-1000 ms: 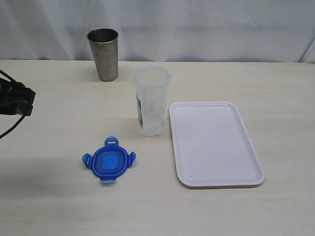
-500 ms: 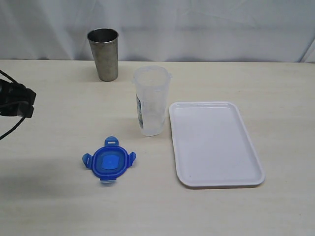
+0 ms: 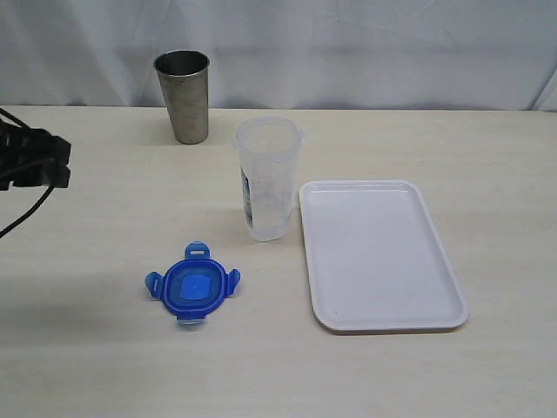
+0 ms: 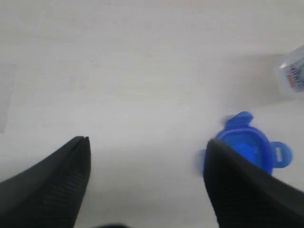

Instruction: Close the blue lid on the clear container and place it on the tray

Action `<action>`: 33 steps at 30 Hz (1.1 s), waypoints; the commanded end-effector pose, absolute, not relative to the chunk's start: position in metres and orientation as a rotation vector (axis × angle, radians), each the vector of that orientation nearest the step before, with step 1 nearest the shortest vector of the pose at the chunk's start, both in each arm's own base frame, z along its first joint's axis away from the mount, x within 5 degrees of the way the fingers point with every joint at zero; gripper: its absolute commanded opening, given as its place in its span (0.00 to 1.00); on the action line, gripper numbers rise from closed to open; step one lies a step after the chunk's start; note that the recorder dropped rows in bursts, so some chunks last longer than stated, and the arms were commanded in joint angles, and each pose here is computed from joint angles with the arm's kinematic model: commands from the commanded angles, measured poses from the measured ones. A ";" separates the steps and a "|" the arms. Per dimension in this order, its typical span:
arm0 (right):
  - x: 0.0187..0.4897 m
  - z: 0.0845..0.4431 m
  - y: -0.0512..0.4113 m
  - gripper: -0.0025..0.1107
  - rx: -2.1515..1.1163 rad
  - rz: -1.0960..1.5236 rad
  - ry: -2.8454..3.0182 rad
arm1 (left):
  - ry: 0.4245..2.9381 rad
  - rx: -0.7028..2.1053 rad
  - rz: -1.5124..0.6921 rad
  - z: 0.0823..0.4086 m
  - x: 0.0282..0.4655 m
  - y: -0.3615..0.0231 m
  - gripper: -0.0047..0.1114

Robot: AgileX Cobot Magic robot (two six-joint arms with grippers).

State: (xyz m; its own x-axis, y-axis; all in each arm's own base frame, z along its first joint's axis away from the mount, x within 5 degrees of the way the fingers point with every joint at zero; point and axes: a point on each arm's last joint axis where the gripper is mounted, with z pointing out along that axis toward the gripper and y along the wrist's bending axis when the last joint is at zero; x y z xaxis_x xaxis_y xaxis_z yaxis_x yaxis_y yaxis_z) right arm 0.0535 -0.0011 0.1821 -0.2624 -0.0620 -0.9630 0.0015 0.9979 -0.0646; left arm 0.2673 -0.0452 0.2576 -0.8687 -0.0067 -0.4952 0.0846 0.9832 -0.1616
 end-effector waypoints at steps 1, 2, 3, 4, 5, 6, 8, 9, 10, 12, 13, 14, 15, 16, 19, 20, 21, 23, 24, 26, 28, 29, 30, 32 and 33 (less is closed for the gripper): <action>0.053 0.182 -0.001 0.06 -0.047 -0.072 1.829 | 2.558 0.101 -0.393 0.259 0.274 -0.057 0.58; 0.053 0.182 -0.001 0.06 -0.047 -0.072 1.829 | 2.555 0.148 -0.424 0.258 0.274 -0.060 0.58; 0.053 0.182 -0.001 0.06 -0.047 -0.072 1.829 | 2.548 0.163 -0.453 0.257 0.275 -0.062 0.58; 0.053 0.182 -0.001 0.06 -0.047 -0.072 1.829 | 2.547 0.183 -0.481 0.256 0.276 -0.064 0.58; 0.053 0.182 -0.001 0.06 -0.047 -0.072 1.829 | 2.544 0.212 -0.482 0.254 0.277 -0.065 0.58; 0.053 0.182 -0.001 0.06 -0.047 -0.072 1.829 | 2.547 0.200 -0.488 0.253 0.278 -0.065 0.58; 0.053 0.182 -0.001 0.06 -0.047 -0.072 1.829 | 2.575 0.180 -0.527 0.250 0.278 -0.067 0.58; 0.053 0.182 -0.001 0.06 -0.047 -0.072 1.829 | 2.599 0.181 -0.543 0.246 0.278 -0.068 0.57; 0.053 0.182 -0.001 0.06 -0.047 -0.072 1.829 | 2.624 0.190 -0.557 0.241 0.278 -0.070 0.56; 0.053 0.182 -0.001 0.06 -0.047 -0.072 1.829 | 2.692 0.253 -0.551 0.229 0.278 -0.076 0.50; 0.053 0.182 -0.001 0.06 -0.047 -0.072 1.829 | 2.724 0.287 -0.546 0.223 0.278 -0.079 0.47; 0.053 0.182 -0.001 0.06 -0.047 -0.072 1.829 | 2.763 0.336 -0.539 0.214 0.277 -0.085 0.43; 0.053 0.182 -0.001 0.06 -0.047 -0.072 1.829 | 2.801 0.387 -0.531 0.206 0.277 -0.091 0.40; 0.053 0.182 -0.001 0.06 -0.047 -0.072 1.829 | 2.834 0.421 -0.532 0.199 0.276 -0.096 0.40; 0.053 0.182 -0.001 0.06 -0.047 -0.072 1.829 | 2.900 0.469 -0.520 0.179 0.277 -0.104 0.48; 0.053 0.182 -0.001 0.06 -0.047 -0.072 1.829 | 2.917 0.456 -0.525 0.173 0.279 -0.105 0.51; 0.053 0.182 -0.001 0.06 -0.047 -0.072 1.829 | 2.921 0.449 -0.520 0.168 0.281 -0.106 0.53; 0.053 0.182 -0.001 0.06 -0.047 -0.072 1.829 | 2.937 0.410 -0.510 0.159 0.284 -0.106 0.53; 0.053 0.182 -0.001 0.06 -0.047 -0.072 1.829 | 2.950 0.393 -0.516 0.156 0.285 -0.106 0.52; 0.053 0.182 -0.001 0.06 -0.047 -0.072 1.829 | 2.954 0.349 -0.532 0.149 0.288 -0.108 0.52; 0.053 0.182 -0.001 0.06 -0.047 -0.072 1.829 | 2.951 0.333 -0.531 0.143 0.290 -0.109 0.52; 0.053 0.182 -0.001 0.06 -0.047 -0.072 1.829 | 2.961 0.334 -0.528 0.139 0.290 -0.110 0.52; 0.053 0.182 -0.001 0.06 -0.047 -0.072 1.829 | 2.970 0.333 -0.527 0.136 0.291 -0.110 0.51; 0.053 0.182 -0.001 0.06 -0.047 -0.072 1.829 | 2.983 0.322 -0.533 0.132 0.291 -0.110 0.49; 0.053 0.182 -0.001 0.06 -0.047 -0.072 1.829 | 2.990 0.321 -0.533 0.130 0.291 -0.110 0.48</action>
State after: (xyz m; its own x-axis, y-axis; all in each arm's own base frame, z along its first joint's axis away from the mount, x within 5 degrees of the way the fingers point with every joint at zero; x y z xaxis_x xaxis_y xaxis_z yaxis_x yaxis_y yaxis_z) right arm 0.0535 -0.0011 0.1821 -0.2624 -0.0620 -0.9630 0.0015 0.9979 -0.0646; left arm 0.2886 -0.1068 0.1328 -0.9715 0.2054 -0.1184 0.2334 0.9162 -0.3258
